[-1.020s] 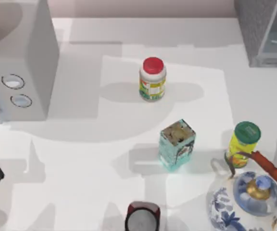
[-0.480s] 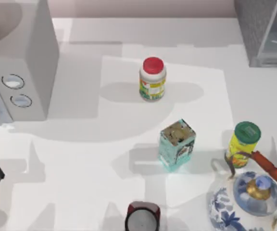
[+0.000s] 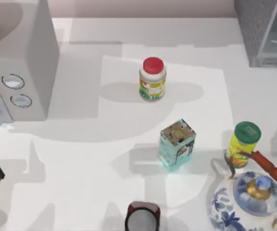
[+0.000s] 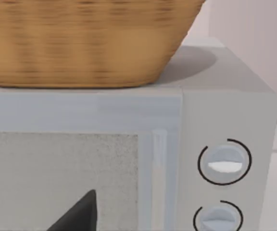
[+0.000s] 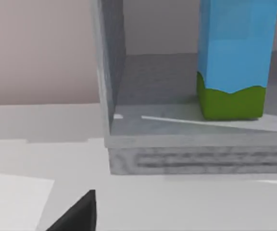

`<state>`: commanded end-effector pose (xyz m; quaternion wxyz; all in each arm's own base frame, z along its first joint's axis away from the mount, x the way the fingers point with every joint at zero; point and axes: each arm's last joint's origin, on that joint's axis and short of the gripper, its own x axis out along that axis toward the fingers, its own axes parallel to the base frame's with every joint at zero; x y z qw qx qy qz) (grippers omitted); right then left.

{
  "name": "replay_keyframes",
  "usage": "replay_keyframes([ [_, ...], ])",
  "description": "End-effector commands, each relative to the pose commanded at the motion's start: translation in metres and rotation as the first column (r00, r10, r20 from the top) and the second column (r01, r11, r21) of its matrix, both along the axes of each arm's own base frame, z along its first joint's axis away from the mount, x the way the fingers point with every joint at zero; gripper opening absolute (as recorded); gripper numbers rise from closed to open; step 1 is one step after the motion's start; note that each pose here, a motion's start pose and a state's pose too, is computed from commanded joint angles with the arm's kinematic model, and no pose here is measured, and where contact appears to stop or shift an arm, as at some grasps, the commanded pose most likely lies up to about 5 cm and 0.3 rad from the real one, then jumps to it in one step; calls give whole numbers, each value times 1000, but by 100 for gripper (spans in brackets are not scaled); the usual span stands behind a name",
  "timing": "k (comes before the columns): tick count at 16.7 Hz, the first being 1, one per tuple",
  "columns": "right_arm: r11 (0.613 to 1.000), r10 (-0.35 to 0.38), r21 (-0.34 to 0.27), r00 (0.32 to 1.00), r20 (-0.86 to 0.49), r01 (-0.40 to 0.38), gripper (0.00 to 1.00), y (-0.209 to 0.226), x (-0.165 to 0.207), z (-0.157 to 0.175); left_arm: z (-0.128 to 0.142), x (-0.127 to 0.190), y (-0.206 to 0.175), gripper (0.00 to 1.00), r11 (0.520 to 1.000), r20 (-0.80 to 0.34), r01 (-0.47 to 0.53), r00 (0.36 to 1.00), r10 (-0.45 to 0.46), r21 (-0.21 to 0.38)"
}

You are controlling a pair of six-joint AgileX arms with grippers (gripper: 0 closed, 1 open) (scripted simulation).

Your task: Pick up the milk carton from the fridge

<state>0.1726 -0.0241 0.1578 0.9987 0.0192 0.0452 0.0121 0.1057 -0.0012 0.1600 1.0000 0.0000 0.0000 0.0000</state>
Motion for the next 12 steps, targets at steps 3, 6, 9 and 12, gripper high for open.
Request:
replay_keyframes([
  [3, 1000, 18, 6, 1000, -11, -18, 100, -7, 15, -9, 0, 0, 0, 100, 1000, 0, 0, 1000, 0, 0],
  [6, 1000, 14, 13, 1000, -6, -14, 100, -16, 23, -16, 0, 0, 0, 100, 1000, 0, 0, 1000, 0, 0],
  [9, 1000, -19, -3, 998, 53, 19, 100, -32, 28, -18, 0, 0, 0, 100, 1000, 0, 0, 1000, 0, 0],
  [12, 999, -48, -11, 996, 69, 49, 100, -50, 32, -30, 0, 0, 0, 100, 1000, 0, 0, 1000, 0, 0],
])
